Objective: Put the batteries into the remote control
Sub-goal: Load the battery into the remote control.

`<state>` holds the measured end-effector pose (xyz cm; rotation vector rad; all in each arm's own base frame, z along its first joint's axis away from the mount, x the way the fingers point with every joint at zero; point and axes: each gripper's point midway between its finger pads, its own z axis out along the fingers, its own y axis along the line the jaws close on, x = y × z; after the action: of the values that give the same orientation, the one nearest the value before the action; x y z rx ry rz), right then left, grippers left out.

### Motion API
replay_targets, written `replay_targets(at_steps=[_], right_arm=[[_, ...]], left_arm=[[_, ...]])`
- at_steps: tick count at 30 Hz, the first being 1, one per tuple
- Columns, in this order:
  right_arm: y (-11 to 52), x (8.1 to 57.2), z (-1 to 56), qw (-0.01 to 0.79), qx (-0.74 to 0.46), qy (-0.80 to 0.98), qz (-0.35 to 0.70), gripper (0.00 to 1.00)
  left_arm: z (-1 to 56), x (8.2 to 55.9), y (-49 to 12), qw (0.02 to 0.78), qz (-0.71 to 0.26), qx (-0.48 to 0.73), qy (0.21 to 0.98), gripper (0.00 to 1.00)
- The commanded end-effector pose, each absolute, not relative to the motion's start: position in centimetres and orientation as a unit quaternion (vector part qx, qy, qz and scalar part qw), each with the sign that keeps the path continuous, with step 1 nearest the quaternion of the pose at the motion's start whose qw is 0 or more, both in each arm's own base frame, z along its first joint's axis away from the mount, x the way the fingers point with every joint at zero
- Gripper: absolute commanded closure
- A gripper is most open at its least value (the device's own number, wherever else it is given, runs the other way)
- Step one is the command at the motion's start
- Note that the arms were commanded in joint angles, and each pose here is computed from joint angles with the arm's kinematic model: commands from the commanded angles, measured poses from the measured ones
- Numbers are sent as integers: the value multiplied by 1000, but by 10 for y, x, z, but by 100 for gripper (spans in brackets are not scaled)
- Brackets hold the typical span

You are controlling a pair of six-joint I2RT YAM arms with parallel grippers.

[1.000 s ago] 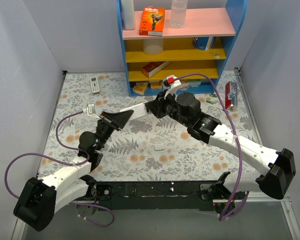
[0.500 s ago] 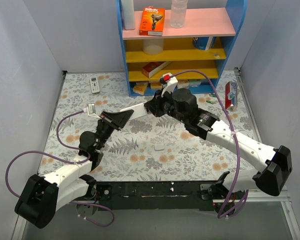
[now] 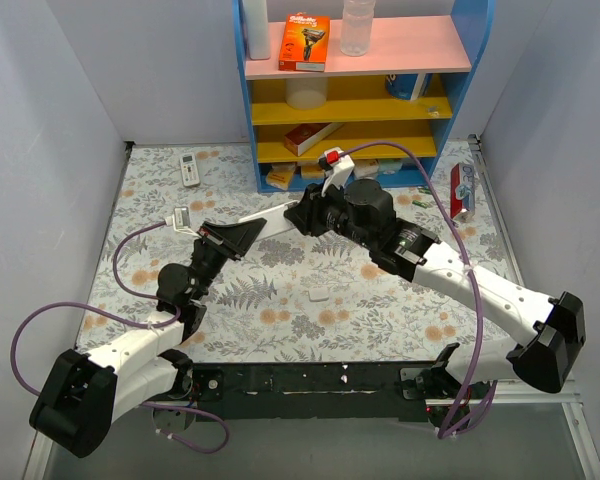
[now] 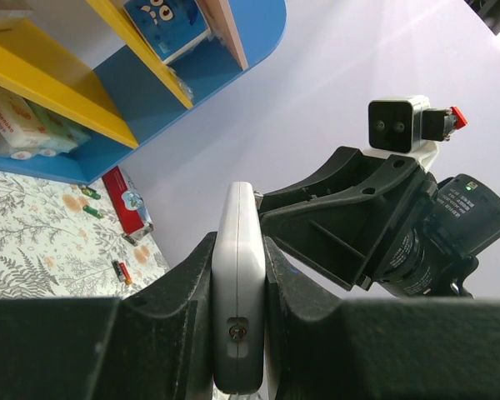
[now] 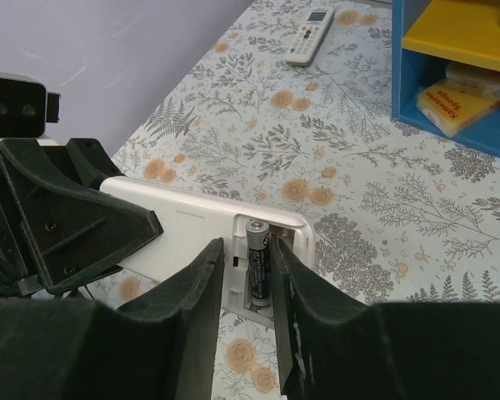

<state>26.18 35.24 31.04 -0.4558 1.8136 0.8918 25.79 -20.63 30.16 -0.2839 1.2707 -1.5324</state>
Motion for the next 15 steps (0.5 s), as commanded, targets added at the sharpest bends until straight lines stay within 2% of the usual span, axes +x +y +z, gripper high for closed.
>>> replay_targets(at_steps=[1, 8, 15], right_arm=[[346, 263, 328, 528, -181, 743, 370, 63], [341, 262, 333, 534, -178, 738, 371, 62], [332, 263, 340, 550, -171, 734, 360, 53]], left_arm=[[336, 234, -202, 544, -684, -90, 478, 100], [334, 233, -202, 539, -686, -93, 479, 100], [330, 232, -201, 534, -690, -99, 479, 100]])
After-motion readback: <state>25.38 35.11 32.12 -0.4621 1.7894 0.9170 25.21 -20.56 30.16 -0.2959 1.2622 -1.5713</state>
